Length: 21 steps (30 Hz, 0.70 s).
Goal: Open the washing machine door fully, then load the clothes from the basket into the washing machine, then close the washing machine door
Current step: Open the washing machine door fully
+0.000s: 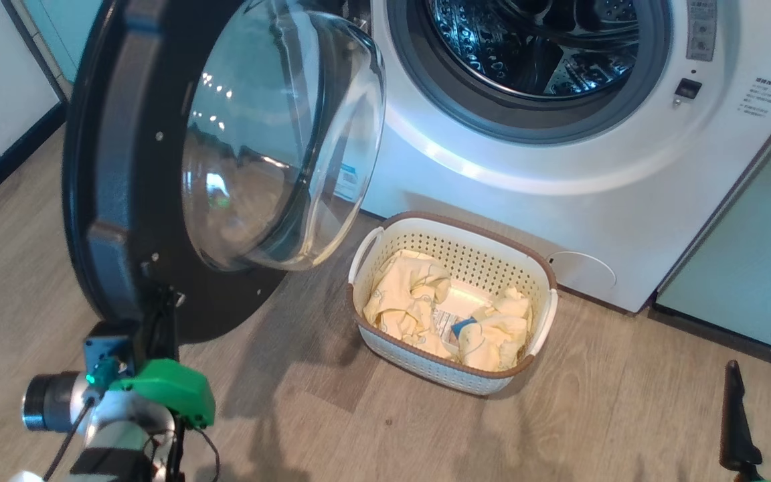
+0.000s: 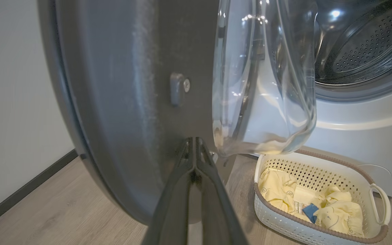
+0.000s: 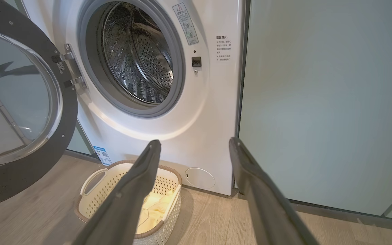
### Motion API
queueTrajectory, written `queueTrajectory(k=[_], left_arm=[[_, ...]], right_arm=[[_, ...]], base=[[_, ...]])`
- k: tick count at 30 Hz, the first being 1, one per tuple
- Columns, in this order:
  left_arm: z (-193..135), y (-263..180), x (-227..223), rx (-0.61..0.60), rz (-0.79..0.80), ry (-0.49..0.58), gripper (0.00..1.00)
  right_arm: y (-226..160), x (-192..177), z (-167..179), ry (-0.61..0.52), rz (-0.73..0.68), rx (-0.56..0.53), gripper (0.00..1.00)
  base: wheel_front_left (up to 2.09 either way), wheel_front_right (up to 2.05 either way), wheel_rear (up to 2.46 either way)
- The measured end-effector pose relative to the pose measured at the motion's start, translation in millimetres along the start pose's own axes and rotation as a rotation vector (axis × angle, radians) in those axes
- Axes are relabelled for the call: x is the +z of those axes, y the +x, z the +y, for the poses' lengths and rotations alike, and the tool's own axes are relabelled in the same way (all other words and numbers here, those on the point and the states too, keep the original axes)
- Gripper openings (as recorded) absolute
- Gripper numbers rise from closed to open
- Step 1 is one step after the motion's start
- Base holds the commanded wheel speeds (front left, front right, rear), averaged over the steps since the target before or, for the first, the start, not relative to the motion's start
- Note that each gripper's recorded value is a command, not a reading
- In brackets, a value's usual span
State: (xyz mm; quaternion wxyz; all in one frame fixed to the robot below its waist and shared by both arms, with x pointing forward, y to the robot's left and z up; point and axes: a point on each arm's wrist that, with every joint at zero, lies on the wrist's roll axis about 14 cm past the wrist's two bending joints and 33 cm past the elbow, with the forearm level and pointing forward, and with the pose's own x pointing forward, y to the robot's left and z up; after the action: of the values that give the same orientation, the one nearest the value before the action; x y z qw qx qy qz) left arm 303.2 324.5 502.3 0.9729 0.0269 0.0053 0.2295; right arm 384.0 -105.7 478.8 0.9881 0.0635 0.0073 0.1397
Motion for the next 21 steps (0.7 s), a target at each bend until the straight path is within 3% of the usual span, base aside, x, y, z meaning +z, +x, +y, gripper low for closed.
queueTrajectory(k=[21], left_arm=[[41.2,36.4,-9.5,0.139,0.035,0.032,0.0]], right_arm=[[16.6,-20.7,-1.5,-0.032,0.054,0.013,1.0]], base=[[0.0,0.0,0.0]])
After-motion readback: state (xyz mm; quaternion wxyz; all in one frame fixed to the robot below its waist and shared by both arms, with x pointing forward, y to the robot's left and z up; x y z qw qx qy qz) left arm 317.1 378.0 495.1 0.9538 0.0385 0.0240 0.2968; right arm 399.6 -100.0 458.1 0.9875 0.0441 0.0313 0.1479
